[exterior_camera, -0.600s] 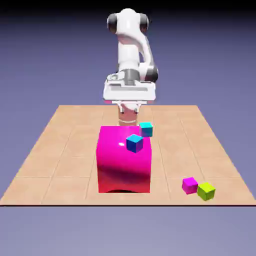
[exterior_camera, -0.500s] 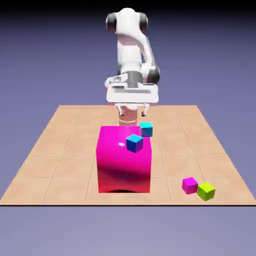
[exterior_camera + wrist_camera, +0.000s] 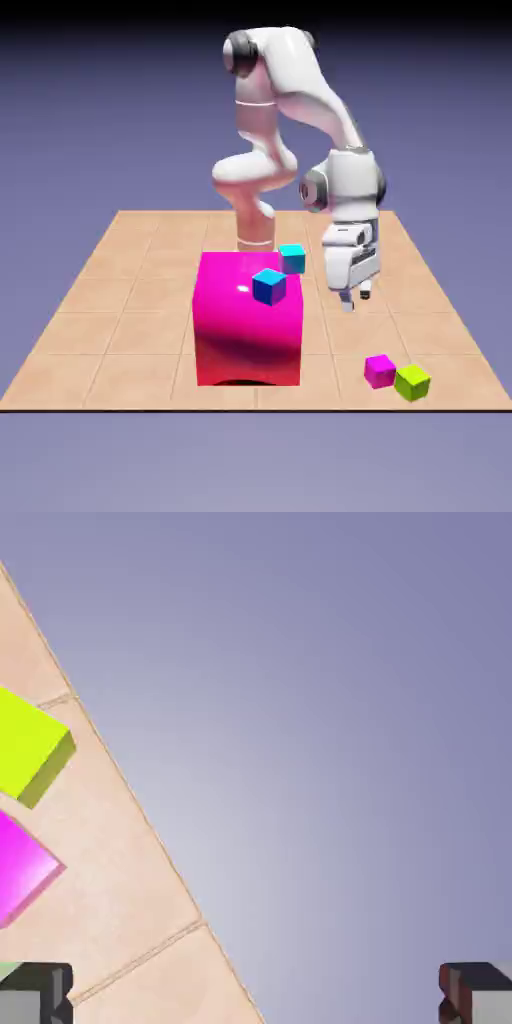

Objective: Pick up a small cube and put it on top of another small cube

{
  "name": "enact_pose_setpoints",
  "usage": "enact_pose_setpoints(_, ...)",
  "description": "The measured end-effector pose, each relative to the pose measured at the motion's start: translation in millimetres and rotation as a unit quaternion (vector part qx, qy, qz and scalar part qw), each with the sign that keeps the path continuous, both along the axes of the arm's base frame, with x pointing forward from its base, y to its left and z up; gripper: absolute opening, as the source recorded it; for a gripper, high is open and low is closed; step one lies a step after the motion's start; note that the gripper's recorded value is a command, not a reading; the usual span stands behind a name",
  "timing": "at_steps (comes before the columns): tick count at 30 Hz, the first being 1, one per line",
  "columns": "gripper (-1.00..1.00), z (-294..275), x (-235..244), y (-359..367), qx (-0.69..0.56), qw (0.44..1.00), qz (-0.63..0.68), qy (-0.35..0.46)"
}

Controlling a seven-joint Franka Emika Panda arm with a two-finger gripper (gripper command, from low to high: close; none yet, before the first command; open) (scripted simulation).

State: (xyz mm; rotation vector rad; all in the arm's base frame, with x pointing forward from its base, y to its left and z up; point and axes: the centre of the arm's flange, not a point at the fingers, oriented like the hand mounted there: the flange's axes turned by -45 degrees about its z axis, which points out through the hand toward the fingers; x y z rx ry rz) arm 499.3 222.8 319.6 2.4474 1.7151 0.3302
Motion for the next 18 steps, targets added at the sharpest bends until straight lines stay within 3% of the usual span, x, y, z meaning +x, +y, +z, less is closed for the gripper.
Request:
enact_pose_setpoints(7,0.00,-70.8,-4.0,88.9,-0.129,0.970,0.200,0.057)
enact_pose_setpoints(13,0.00,-131.8,-28.1,162.9,-0.247,0.893,0.363,0.095)
enact_pose_setpoints(15,0.00,-135.7,-30.3,167.6,-0.255,0.887,0.373,0.097)
enact_pose_setpoints(18,0.00,-188.0,-22.5,154.7,-0.255,0.887,0.373,0.097)
